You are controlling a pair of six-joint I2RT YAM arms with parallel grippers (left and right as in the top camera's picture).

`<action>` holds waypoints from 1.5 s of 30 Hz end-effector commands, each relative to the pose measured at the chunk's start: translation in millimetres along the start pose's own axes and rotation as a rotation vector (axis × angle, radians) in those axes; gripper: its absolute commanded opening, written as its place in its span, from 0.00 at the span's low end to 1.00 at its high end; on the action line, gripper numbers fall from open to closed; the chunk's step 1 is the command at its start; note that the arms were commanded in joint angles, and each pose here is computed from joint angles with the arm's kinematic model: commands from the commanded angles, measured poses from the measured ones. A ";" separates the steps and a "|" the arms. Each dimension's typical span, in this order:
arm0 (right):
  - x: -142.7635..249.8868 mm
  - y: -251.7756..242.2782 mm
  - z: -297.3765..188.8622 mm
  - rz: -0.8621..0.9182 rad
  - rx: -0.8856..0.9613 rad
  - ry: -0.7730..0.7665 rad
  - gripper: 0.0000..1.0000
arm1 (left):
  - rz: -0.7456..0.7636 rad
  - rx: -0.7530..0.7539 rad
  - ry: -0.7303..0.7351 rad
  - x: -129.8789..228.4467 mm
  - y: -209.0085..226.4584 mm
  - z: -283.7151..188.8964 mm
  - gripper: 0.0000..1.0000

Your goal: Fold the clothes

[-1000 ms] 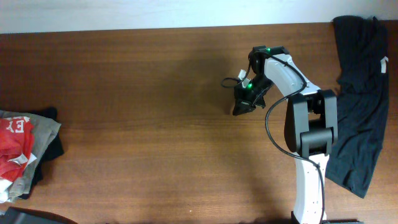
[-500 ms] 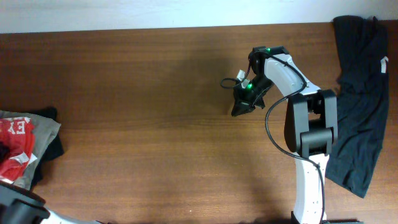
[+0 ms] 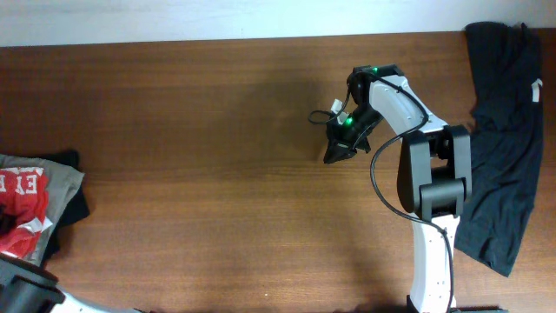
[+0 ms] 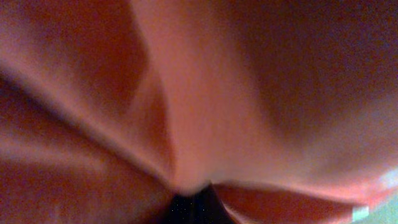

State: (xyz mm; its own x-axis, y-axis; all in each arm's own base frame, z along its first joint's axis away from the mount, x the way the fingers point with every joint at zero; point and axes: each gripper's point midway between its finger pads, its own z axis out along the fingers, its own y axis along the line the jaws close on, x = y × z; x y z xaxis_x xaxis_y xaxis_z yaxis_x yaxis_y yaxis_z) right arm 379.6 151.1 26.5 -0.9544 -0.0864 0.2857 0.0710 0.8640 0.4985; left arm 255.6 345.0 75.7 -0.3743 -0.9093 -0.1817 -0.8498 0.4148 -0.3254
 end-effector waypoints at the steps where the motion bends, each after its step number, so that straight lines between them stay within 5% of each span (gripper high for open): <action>1: -2.1 5.6 -0.7 -0.020 -0.012 -0.003 0.04 | -0.016 0.000 -0.180 -8.9 -34.9 -69.9 0.01; 2: -2.1 5.6 -0.9 -0.020 -0.012 -0.004 0.04 | -0.003 0.023 -0.225 -8.3 -49.8 -88.5 0.02; 4: -7.8 8.5 -9.8 -0.048 -0.010 -0.034 0.04 | 0.092 0.115 -0.323 3.9 -96.4 -136.4 0.26; 6: -21.6 14.1 -43.8 -0.093 0.029 -0.120 0.04 | 0.188 0.225 -0.382 19.7 -137.8 -169.2 0.38; 12: -32.5 12.5 -217.8 -0.170 0.291 -0.514 0.13 | 0.672 0.414 -0.394 103.5 -258.6 -193.5 0.38; 17: 20.2 22.8 -343.2 -0.209 0.328 -0.861 0.26 | 1.019 0.571 -0.389 182.6 -337.9 -198.4 0.38; 21: 91.8 60.7 -397.8 -0.335 0.382 -1.045 0.56 | 1.211 0.685 -0.391 240.5 -372.8 -216.2 0.38; 22: 112.1 71.0 -409.0 -0.355 0.388 -1.095 0.62 | 1.255 0.721 -0.397 256.0 -381.4 -226.6 0.45; 24: 145.5 85.5 -422.4 -0.382 0.394 -1.163 0.68 | 1.309 0.800 -0.428 280.8 -394.2 -255.5 0.56; 26: 167.5 94.6 -430.5 -0.402 0.400 -1.211 0.99 | 1.334 0.868 -0.488 293.1 -398.7 -284.7 0.73; 28: 170.8 96.4 -431.1 -0.406 0.400 -1.217 0.99 | 1.337 0.930 -0.582 298.2 -389.5 -325.0 0.99; 32: 168.0 95.2 -430.0 -0.404 0.399 -1.210 0.99 | 1.332 0.979 -0.672 302.4 -369.8 -365.8 0.99; 40: 168.0 95.2 -430.0 -0.403 0.399 -1.210 0.99 | 1.332 0.979 -0.670 304.9 -362.3 -370.2 0.99; 45: 168.0 95.2 -430.0 -0.404 0.399 -1.210 0.99 | 1.346 0.884 -0.466 319.2 -336.7 -333.3 0.99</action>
State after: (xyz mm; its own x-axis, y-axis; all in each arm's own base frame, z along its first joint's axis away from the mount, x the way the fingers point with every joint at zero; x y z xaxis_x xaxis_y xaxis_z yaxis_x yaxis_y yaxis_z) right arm 351.6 4.8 474.0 -0.5571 -0.0515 -0.8289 -0.1641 0.9852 0.0491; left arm 308.0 -92.3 443.5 -0.3025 0.0916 -0.9487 0.4608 0.8854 -0.0614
